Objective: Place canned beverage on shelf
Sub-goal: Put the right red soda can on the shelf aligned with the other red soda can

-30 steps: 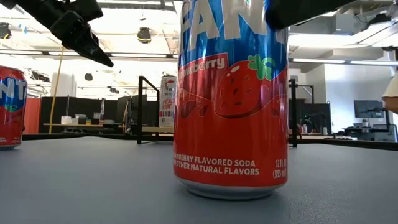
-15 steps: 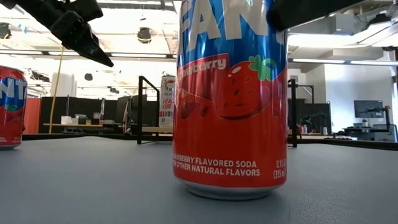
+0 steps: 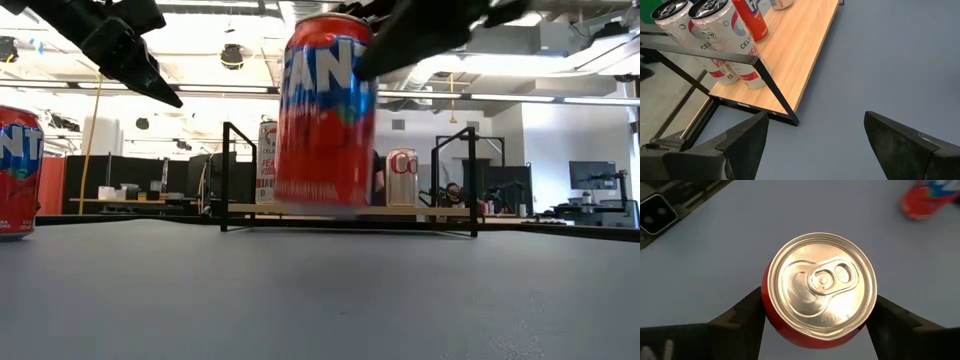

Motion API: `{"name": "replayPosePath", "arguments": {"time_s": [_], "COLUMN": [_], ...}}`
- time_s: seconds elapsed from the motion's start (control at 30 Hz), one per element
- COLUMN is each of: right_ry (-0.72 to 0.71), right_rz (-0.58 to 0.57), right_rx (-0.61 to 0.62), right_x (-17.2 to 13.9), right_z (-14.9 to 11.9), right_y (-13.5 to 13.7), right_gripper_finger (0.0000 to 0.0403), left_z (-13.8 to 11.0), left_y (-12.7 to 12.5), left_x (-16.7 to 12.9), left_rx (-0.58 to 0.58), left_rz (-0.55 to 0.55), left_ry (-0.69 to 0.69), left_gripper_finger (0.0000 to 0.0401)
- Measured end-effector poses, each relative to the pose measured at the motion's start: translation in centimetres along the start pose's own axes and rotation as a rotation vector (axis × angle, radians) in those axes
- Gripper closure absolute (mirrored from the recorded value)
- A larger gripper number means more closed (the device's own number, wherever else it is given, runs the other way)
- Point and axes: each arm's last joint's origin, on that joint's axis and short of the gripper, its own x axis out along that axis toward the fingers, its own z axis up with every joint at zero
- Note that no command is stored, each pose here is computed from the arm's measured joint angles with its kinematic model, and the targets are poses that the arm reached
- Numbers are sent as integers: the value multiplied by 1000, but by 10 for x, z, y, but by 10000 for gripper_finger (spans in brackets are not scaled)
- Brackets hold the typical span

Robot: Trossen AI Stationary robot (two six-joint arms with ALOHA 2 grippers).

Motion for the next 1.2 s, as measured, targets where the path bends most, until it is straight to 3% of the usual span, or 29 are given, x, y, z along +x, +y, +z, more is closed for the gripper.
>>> {"name": "replayPosePath", "arguments": {"time_s": [0.2,0.43,0.6,0.8,1.03,1.2], "right_ry": [-69,-96,-117,-110,-124,-95], "right_rz": [-26,-130,-200,-261,-311,-294], "right_rx": [37,71,130,184,185,223], "right_x": [-38,-79,-104,-122,-137,-131], "right_z": [-19,-64,-96,-124,-139,-151], "right_y": [-66,-138,-176,-200,-213,-219], "right_gripper_finger": [127,127,127,127,127,127], "left_z": [0,0,0,0,0,1], "left_y": [0,0,0,0,0,0], "left_x": [0,0,0,0,0,0], "left_rx": [0,0,0,0,-1,-1], "left_rz": [0,0,1,1,1,1], "left_ry": [0,0,0,0,-4,-5], "left_gripper_finger": [83,83,83,83,83,83]}}
